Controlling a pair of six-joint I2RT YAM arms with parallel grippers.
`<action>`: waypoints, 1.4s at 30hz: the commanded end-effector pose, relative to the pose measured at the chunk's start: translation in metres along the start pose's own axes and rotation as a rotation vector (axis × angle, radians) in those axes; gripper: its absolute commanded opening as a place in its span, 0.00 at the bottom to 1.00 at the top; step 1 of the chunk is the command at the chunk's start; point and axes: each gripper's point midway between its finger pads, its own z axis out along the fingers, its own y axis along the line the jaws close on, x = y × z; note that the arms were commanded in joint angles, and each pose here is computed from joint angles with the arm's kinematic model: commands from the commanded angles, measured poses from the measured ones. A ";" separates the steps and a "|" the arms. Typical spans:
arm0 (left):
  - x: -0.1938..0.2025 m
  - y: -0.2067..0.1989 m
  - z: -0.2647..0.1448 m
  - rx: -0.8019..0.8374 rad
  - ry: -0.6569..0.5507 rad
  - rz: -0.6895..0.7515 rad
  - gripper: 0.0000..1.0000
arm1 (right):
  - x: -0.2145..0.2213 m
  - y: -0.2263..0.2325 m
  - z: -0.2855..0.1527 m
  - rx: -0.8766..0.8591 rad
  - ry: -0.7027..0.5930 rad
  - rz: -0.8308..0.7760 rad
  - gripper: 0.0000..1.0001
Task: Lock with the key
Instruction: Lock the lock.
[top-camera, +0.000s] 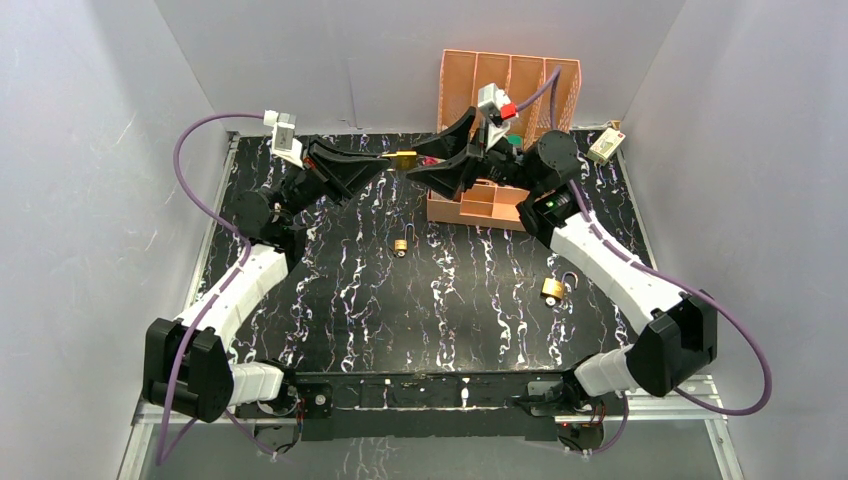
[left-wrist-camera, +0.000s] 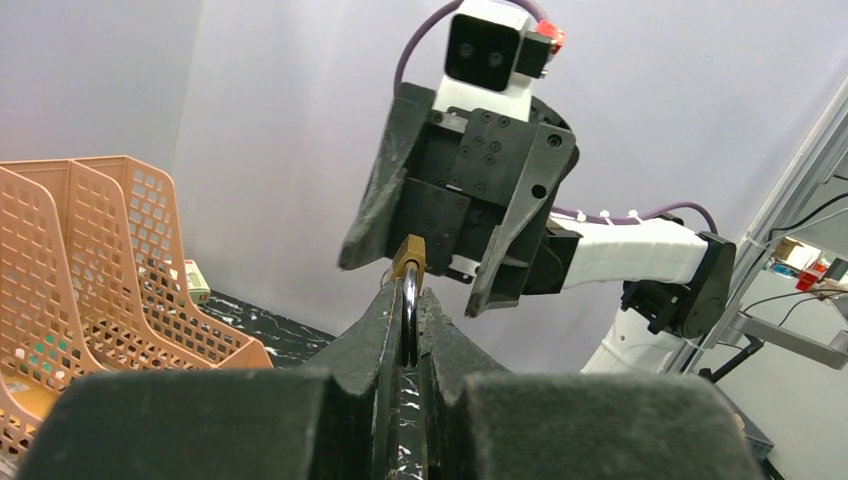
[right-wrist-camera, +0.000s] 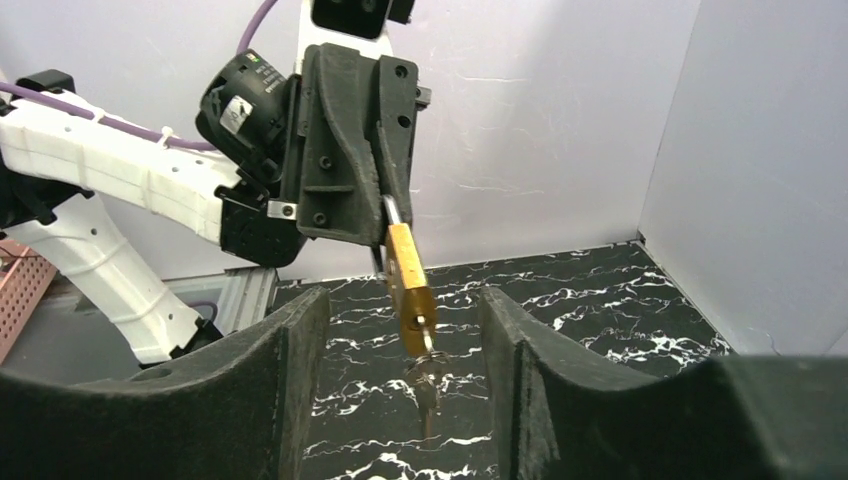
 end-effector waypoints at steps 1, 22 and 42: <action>-0.023 -0.021 0.004 0.060 -0.073 0.091 0.00 | -0.027 0.004 0.007 -0.040 -0.057 -0.062 0.68; -0.017 -0.021 0.001 0.065 -0.060 0.084 0.00 | -0.025 0.008 0.010 -0.081 -0.047 -0.048 0.42; -0.011 -0.034 0.001 0.140 0.039 0.108 0.97 | -0.029 -0.006 0.000 -0.136 0.102 0.127 0.00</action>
